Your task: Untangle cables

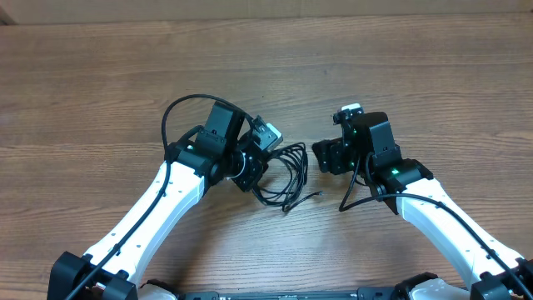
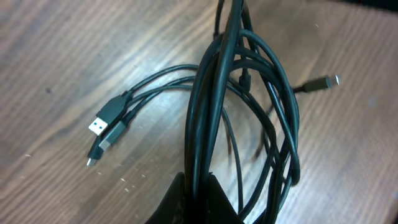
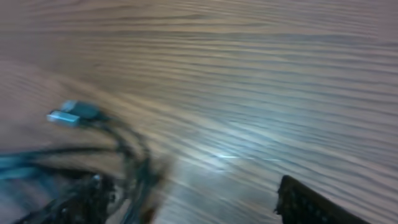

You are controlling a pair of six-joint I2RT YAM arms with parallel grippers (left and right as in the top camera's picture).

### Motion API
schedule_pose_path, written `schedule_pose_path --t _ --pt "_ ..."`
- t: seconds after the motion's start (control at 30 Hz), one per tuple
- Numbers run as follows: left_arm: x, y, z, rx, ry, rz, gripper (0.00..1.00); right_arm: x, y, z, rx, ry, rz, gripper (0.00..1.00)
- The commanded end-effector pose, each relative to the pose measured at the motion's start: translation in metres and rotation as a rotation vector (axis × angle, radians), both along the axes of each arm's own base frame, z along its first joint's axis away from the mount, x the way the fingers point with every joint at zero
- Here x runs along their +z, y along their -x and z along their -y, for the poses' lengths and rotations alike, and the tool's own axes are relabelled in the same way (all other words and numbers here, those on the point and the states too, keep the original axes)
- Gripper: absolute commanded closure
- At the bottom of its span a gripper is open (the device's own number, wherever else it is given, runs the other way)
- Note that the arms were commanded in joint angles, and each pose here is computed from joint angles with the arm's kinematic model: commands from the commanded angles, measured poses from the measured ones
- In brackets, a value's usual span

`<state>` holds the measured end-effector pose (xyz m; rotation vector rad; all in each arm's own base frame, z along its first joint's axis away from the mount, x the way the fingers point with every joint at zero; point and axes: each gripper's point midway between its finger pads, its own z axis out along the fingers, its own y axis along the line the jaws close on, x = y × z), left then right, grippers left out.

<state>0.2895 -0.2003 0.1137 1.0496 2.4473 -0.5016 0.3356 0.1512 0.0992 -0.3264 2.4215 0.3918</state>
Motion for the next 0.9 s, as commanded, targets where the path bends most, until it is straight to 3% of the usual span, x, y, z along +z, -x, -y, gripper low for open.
schedule_pose_path --t 0.0,0.3,0.43,0.87 --pt "0.009 -0.008 -0.001 0.035 0.012 0.032 0.96 0.017 0.002 -0.027 0.103 -0.127 -0.001 0.12" --pt "0.011 -0.008 0.003 0.030 0.035 0.029 0.96 0.022 0.003 -0.035 0.137 -0.166 0.007 0.12" --pt "0.015 -0.001 0.013 -0.007 0.090 0.003 0.96 0.021 0.000 -0.030 0.117 -0.142 0.016 0.11" --pt "0.016 0.000 0.014 -0.009 0.093 0.002 0.96 0.018 -0.015 -0.006 0.014 -0.022 0.076 0.08"
